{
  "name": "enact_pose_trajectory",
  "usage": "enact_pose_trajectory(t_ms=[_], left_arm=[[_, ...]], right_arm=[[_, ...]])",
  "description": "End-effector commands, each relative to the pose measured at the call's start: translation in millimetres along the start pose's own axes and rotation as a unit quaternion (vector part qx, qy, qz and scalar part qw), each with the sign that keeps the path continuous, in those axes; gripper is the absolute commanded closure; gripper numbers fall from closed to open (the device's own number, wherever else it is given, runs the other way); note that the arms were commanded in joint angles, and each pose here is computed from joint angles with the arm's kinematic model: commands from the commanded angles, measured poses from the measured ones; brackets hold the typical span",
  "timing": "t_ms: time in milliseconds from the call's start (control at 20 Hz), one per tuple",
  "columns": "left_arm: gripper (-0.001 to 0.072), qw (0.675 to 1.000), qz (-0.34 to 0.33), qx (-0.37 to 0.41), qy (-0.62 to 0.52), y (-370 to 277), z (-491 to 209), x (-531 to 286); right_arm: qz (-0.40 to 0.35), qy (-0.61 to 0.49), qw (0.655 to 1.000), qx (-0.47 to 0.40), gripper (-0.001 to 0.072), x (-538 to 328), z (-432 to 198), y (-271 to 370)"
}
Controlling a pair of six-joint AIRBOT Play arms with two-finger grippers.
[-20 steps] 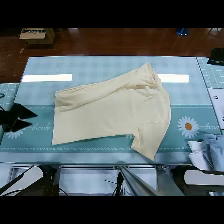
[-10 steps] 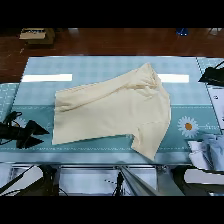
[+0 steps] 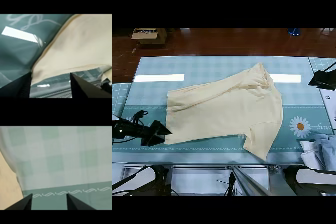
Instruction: Fold the shirts.
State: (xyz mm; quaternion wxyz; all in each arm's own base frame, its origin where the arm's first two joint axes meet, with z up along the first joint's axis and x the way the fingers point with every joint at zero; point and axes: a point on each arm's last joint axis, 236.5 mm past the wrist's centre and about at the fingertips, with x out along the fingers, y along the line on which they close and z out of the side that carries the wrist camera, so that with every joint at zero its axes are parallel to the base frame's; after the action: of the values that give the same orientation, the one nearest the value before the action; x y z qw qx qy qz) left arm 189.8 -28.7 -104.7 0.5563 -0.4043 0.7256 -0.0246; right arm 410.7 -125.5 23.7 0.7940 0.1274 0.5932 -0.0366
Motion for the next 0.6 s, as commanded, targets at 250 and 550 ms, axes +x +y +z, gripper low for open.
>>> enact_pose_trajectory(t_ms=[250, 550], left_arm=[[0.069, 0.997, 0.001, 0.063, 0.036, -17.6, -0.5, 38.3], [0.069, 0.994, -0.004, 0.107, 0.005, -25.0, 4.1, 25.0]], right_arm=[[-0.004, 0.069, 0.998, -0.004, 0.0241, 7.0, -37.8, -4.3], [0.079, 0.156, 0.984, 0.005, 0.0214, 59.2, -143.6, 31.6]])
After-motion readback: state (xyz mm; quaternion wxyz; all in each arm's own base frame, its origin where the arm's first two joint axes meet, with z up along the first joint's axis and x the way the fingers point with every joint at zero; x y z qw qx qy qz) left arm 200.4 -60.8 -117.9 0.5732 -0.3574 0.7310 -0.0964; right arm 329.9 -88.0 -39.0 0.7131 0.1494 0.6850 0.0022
